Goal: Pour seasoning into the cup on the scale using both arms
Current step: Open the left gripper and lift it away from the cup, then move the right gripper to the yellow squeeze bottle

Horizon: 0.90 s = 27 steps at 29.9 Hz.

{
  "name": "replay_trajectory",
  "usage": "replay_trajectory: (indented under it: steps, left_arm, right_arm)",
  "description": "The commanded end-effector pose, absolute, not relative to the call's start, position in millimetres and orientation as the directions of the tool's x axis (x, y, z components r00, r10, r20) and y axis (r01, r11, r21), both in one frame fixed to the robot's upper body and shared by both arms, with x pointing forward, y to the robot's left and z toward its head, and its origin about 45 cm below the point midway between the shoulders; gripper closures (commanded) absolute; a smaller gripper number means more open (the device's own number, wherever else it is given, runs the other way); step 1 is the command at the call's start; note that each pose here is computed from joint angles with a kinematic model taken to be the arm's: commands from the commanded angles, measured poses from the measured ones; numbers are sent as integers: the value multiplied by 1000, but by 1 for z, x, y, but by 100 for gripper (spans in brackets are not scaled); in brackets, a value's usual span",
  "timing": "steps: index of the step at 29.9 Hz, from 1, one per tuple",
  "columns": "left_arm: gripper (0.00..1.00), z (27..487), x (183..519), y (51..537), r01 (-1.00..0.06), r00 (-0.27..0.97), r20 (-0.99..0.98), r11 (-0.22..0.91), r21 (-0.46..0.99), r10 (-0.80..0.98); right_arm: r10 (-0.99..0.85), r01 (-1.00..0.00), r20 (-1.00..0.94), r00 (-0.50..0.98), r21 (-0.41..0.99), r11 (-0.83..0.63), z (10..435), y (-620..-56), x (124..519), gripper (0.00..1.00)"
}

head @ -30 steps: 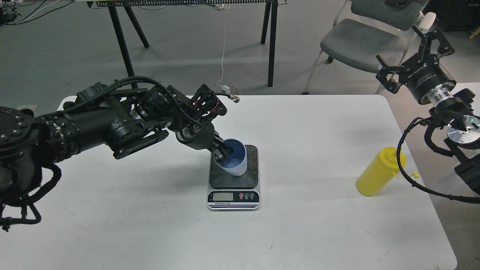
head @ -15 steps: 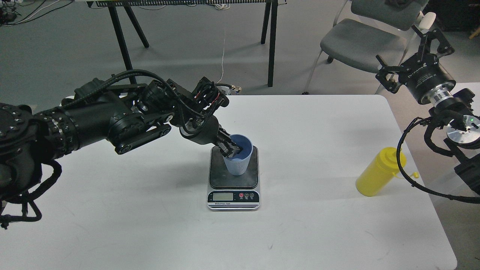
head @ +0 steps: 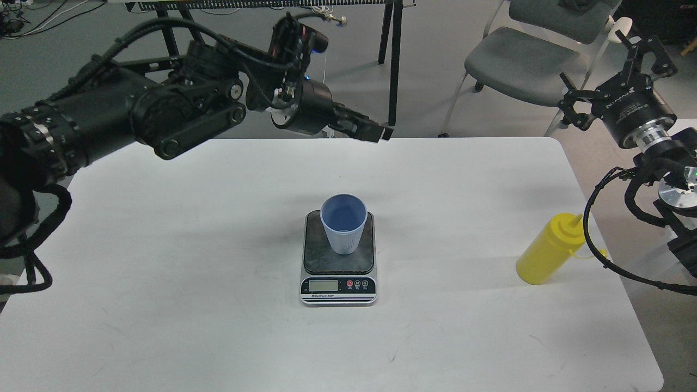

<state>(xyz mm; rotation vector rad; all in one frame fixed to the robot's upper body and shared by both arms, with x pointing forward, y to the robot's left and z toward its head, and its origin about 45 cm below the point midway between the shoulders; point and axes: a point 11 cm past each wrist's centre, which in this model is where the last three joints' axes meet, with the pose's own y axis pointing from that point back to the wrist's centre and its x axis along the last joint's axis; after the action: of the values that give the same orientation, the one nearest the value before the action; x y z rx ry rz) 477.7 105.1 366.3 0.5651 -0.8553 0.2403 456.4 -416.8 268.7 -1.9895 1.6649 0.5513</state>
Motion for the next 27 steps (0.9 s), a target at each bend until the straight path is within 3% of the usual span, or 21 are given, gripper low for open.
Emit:
replay_trajectory:
  steps: [1, 4, 9, 14, 21, 27]
  left_arm:
    - [29, 419, 510, 150, -582, 649, 633, 811, 55, 422]
    - [29, 418, 533, 215, -747, 571, 357, 648, -148, 740]
    - [24, 365, 538, 284, -886, 416, 74, 422, -192, 906]
    - [20, 325, 529, 309, -924, 356, -14, 350, -156, 934]
    - [17, 296, 519, 326, -946, 306, -93, 293, -137, 947]
    - [15, 274, 511, 333, -955, 289, -107, 279, -99, 951]
  right_arm:
    - [-810, -986, -563, 163, -128, -109, 278, -435, 451, 1]
    - [-821, -987, -551, 150, -129, -94, 281, -449, 443, 1]
    - [-767, -991, -634, 101, -134, -19, 273, -472, 424, 1]
    - [-692, -988, -720, 44, -135, 79, 273, -506, 395, 1]
    - [-631, -980, -766, -119, -11, 199, 238, -553, 336, 1]
    - [-511, -973, -831, -220, 152, 173, 190, -538, 281, 1]
